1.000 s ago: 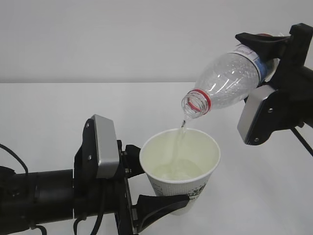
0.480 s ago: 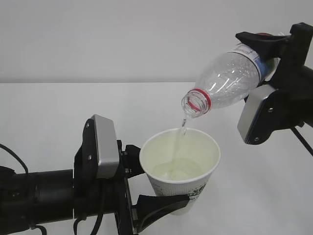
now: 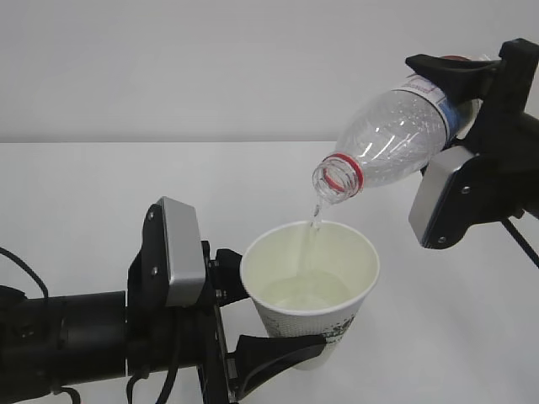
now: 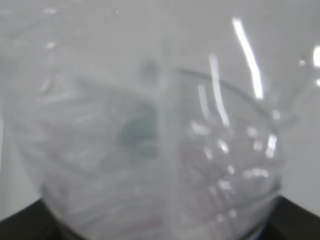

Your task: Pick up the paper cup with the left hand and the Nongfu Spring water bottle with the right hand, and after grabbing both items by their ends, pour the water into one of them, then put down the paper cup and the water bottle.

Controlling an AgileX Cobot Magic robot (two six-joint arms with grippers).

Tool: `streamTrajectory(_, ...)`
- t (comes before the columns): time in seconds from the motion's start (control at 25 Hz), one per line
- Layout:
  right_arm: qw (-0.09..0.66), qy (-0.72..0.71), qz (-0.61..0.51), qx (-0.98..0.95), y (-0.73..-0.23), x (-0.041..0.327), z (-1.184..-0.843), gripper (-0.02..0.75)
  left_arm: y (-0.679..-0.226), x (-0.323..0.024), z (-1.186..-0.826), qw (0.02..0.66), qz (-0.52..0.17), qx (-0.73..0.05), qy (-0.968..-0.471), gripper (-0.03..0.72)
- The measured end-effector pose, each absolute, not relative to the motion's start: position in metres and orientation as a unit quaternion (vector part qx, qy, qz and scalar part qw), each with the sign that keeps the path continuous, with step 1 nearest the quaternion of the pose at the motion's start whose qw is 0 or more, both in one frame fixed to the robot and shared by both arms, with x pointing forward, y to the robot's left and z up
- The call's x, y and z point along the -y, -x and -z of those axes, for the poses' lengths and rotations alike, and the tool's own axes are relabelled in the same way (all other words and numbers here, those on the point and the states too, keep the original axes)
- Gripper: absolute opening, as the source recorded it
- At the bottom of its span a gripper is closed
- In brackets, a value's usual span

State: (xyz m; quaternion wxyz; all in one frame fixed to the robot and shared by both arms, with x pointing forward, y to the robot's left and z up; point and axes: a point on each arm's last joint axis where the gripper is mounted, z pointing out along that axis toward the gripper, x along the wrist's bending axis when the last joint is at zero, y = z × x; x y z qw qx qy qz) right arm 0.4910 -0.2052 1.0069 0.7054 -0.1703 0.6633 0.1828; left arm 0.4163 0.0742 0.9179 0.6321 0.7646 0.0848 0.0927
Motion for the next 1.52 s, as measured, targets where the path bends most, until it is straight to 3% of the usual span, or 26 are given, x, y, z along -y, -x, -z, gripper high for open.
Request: streamTrajectory(1.52,0.708,0.170,-0.183,-0.661,-0.4910,0.2053,-1.0076,0.496,-0.4164,-0.0742,-0.9169,0.631,-0.092,-0.086,-0.766,0.492)
